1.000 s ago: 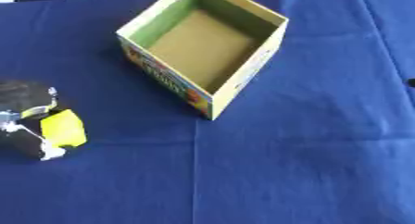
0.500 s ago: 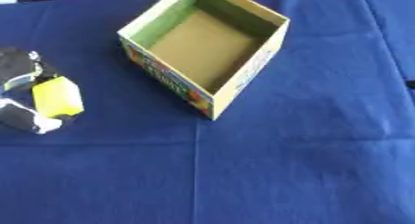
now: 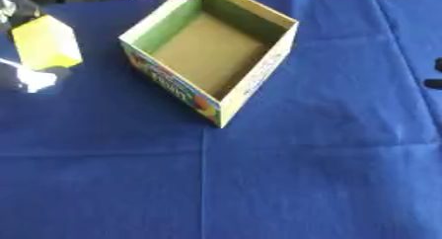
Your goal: Pick up objects on the table and place them in the box.
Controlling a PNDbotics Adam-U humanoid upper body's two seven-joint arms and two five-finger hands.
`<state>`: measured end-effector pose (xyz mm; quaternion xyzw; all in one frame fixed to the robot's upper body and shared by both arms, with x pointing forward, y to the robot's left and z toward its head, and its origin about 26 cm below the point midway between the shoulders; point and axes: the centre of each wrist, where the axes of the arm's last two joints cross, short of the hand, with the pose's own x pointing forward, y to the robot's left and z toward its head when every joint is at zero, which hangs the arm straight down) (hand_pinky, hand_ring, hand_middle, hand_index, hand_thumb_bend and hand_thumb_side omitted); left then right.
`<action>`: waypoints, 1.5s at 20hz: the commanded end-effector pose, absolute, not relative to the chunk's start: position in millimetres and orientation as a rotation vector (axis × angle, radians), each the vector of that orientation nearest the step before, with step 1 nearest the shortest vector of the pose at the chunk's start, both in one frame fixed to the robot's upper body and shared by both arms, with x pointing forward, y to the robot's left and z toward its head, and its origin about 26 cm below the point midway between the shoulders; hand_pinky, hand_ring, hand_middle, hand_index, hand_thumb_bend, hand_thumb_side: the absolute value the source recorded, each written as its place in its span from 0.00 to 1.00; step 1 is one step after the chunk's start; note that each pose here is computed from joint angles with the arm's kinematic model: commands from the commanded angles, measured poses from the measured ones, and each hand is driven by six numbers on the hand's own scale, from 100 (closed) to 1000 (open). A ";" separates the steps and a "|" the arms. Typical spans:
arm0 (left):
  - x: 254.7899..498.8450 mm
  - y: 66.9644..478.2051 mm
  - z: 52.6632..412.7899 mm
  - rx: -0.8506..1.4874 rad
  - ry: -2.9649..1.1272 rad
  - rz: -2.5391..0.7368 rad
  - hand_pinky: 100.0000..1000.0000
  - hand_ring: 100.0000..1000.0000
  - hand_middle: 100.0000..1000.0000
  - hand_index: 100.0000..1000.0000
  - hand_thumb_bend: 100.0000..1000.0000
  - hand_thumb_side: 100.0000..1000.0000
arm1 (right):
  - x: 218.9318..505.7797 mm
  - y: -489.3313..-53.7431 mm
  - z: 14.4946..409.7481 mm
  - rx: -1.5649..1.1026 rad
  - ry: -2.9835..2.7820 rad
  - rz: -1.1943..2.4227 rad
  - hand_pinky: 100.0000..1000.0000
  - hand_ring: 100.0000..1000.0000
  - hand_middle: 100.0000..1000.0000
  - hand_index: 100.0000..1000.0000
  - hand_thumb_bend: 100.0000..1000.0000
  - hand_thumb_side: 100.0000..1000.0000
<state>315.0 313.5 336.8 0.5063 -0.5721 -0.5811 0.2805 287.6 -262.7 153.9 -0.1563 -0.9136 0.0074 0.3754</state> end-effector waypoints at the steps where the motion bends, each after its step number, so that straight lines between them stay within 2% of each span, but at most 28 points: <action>1: 315.7 308.1 357.7 1.386 -1.589 -1.542 0.00 0.17 0.20 0.43 0.00 0.25 | 285.8 -266.1 159.7 -0.409 -2.361 0.041 0.60 0.75 0.54 0.71 0.00 0.45; 9: 323.6 305.4 364.3 1.381 -1.612 -1.543 0.00 0.17 0.20 0.43 0.00 0.25 | 285.5 -266.7 159.3 -0.411 -2.359 0.043 0.60 0.75 0.54 0.71 0.00 0.45; 10: 322.1 302.3 367.2 1.380 -1.648 -1.540 0.00 0.16 0.20 0.40 0.00 0.25 | 285.4 -265.3 158.7 -0.401 -2.357 0.054 0.60 0.76 0.54 0.71 0.00 0.45; 12: 323.2 292.8 372.8 1.366 -1.734 -1.517 0.00 0.16 0.19 0.40 0.00 0.25 | 285.8 -262.0 158.9 -0.378 -2.358 0.077 0.60 0.76 0.54 0.71 0.00 0.45; 26: 390.4 220.7 398.4 1.269 -1.891 -1.453 0.00 0.15 0.18 0.37 0.00 0.28 | 287.7 -259.5 162.6 -0.373 -2.372 0.093 0.60 0.76 0.54 0.71 0.00 0.45; 30: 409.5 214.1 396.0 1.249 -1.885 -1.446 0.00 0.14 0.18 0.37 0.00 0.29 | 289.0 -257.7 165.3 -0.366 -2.384 0.093 0.60 0.76 0.54 0.71 0.00 0.45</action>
